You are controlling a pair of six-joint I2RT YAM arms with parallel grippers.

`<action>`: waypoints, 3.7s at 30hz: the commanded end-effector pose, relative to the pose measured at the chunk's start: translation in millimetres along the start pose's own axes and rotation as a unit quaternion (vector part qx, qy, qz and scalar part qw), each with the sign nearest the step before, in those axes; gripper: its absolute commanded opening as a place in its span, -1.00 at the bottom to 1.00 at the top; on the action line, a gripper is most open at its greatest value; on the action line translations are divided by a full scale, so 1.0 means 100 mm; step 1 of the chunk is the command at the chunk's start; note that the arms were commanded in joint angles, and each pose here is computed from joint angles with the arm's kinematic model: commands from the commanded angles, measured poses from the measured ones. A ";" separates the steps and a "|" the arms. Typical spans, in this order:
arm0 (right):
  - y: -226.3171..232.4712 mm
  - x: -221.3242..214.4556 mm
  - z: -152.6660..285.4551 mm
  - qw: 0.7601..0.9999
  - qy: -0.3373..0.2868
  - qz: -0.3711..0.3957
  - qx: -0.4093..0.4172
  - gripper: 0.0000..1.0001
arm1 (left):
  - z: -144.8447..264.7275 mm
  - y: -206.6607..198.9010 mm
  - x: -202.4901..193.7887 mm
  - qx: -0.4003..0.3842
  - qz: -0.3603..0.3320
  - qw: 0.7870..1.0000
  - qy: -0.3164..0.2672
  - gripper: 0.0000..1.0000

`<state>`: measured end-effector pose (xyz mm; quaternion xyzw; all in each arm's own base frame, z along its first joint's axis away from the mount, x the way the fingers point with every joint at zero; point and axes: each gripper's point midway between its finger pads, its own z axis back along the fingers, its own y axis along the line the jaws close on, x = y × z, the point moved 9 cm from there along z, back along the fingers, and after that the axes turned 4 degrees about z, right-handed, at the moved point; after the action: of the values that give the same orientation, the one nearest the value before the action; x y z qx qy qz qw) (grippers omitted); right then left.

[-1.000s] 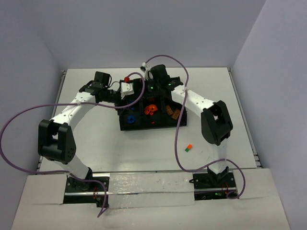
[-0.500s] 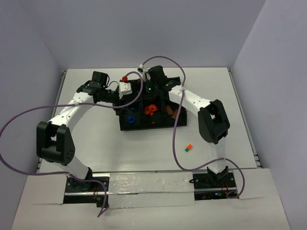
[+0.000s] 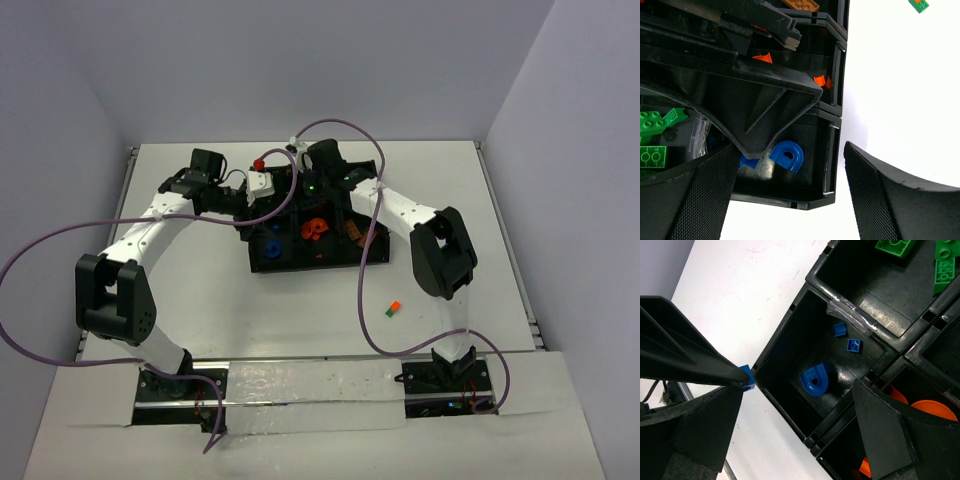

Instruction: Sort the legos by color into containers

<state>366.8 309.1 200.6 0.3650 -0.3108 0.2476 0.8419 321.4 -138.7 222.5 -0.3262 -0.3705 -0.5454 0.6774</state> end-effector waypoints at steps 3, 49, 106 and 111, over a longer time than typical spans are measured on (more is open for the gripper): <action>-0.11 0.05 -0.04 0.999 -0.011 0.016 -0.042 0.92 | 0.17 -0.11 0.30 -0.010 -0.030 0.999 -0.036 0.77; -0.24 -0.12 1.64 0.987 -0.073 0.098 -0.105 0.83 | 0.40 -0.01 0.47 0.111 0.010 0.989 -0.102 0.69; -0.51 -1.97 2.15 0.634 0.291 0.691 0.189 0.09 | 0.63 -0.60 0.16 0.191 0.040 0.977 -0.085 0.64; -0.53 -2.08 2.08 0.612 0.314 0.692 0.218 0.04 | 0.62 -0.62 0.12 0.192 0.041 0.977 -0.085 0.64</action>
<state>188.5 74.6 150.1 0.1137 -0.1439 0.8935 0.4098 256.4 -102.7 260.1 -0.2475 -0.4979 -0.4050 0.7258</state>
